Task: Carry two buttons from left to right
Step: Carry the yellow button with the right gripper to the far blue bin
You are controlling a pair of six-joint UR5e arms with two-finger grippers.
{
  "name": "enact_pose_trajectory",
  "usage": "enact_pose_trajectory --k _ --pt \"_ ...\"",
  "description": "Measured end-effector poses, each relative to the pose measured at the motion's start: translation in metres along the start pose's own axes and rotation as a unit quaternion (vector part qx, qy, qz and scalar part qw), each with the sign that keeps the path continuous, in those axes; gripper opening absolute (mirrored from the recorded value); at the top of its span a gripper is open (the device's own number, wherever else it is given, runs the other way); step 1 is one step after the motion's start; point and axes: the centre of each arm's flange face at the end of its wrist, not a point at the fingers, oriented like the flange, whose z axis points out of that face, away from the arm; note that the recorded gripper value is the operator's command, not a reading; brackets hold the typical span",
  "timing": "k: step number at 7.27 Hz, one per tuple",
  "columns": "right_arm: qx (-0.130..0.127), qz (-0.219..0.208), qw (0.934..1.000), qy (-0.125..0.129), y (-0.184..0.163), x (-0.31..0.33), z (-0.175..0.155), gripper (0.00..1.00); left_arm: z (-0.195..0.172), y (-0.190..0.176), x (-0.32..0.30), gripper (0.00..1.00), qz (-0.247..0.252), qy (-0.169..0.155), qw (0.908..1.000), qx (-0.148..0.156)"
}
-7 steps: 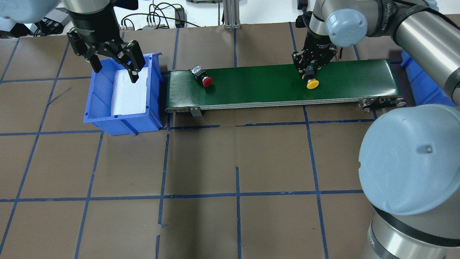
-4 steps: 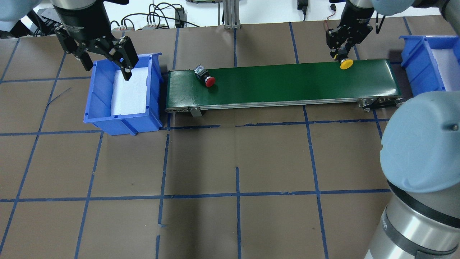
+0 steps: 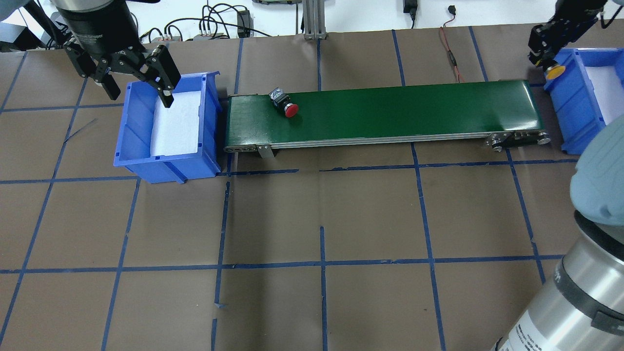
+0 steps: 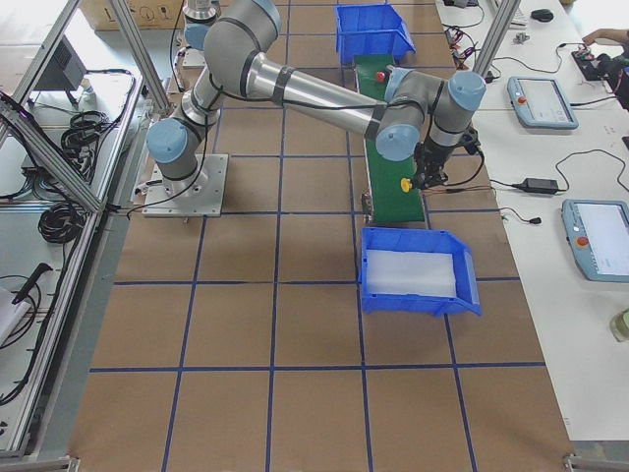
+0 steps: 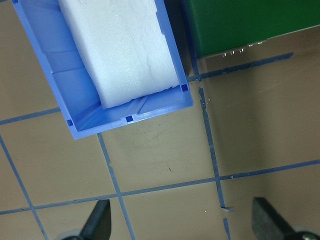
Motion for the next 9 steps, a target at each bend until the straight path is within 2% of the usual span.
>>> enact_pose_trajectory --k 2,5,7,9 --pt "0.006 0.002 1.0000 0.005 0.046 0.071 -0.003 0.14 -0.012 0.009 0.001 1.00 -0.003 0.003 0.9999 0.013" --pt "0.009 0.032 0.9994 0.007 0.098 0.123 -0.012 0.14 -0.025 0.011 -0.001 1.00 -0.001 -0.008 0.9997 0.025" --pt "0.000 0.044 0.9990 -0.006 0.110 0.137 0.008 0.14 -0.025 0.018 0.001 1.00 -0.007 0.002 0.9996 0.029" --pt "-0.010 0.048 0.9987 -0.015 0.114 0.142 0.043 0.14 -0.021 0.030 -0.014 1.00 -0.027 0.009 0.9993 0.026"
